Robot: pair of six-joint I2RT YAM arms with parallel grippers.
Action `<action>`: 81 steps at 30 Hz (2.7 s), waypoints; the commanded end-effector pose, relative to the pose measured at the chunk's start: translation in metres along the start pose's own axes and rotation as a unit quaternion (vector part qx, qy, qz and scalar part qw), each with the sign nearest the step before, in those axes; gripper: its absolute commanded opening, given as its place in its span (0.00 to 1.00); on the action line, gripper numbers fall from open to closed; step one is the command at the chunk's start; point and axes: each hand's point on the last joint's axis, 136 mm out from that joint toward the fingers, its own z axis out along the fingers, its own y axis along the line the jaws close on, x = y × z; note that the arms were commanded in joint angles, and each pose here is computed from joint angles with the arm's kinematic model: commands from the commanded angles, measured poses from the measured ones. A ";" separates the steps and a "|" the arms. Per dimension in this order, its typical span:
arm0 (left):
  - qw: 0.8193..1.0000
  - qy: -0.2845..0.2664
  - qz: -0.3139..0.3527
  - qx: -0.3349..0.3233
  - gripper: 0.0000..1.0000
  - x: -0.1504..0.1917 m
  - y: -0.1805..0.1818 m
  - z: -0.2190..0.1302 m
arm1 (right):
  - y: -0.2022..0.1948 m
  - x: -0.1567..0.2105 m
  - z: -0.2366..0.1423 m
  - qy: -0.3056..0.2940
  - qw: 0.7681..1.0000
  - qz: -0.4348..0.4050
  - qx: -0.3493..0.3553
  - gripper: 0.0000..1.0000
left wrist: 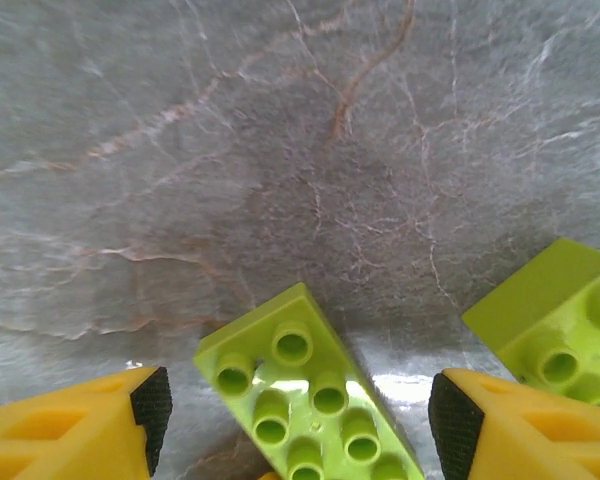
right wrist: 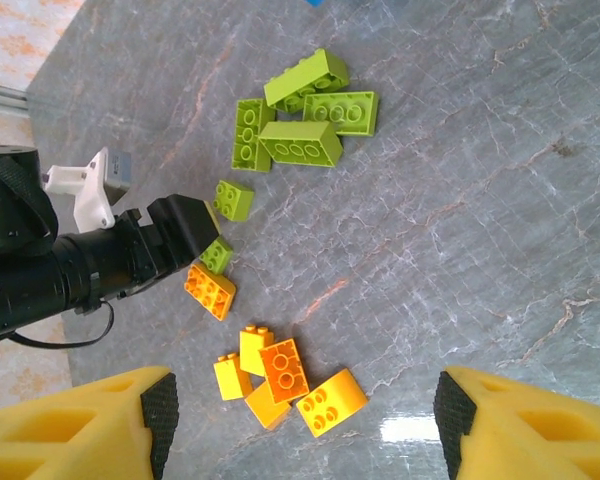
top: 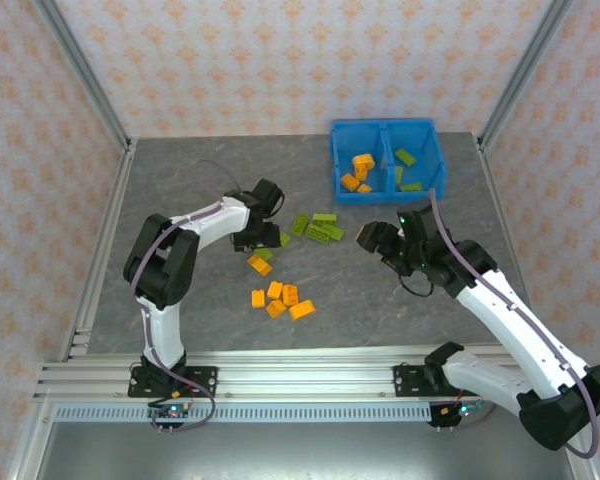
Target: Sort the legos into containers by color
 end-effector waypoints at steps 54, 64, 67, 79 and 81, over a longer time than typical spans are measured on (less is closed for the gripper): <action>0.795 -0.466 0.098 0.376 0.27 -0.162 -0.382 -0.195 | -0.102 -0.012 -0.083 -0.181 0.972 0.088 0.123 0.76; 0.740 -0.563 0.094 0.356 0.44 -0.173 -0.390 -0.188 | -0.110 -0.003 -0.089 -0.176 0.973 0.086 0.118 0.76; 0.741 -0.565 0.103 0.349 0.74 -0.177 -0.387 -0.182 | -0.112 0.000 -0.090 -0.174 0.974 0.091 0.113 0.76; 0.761 -0.515 0.169 0.357 0.99 -0.163 -0.376 -0.248 | -0.111 -0.002 -0.091 -0.184 0.973 0.093 0.104 0.76; 0.775 -0.487 0.168 0.366 1.00 -0.154 -0.366 -0.273 | -0.111 -0.003 -0.088 -0.182 0.974 0.085 0.107 0.77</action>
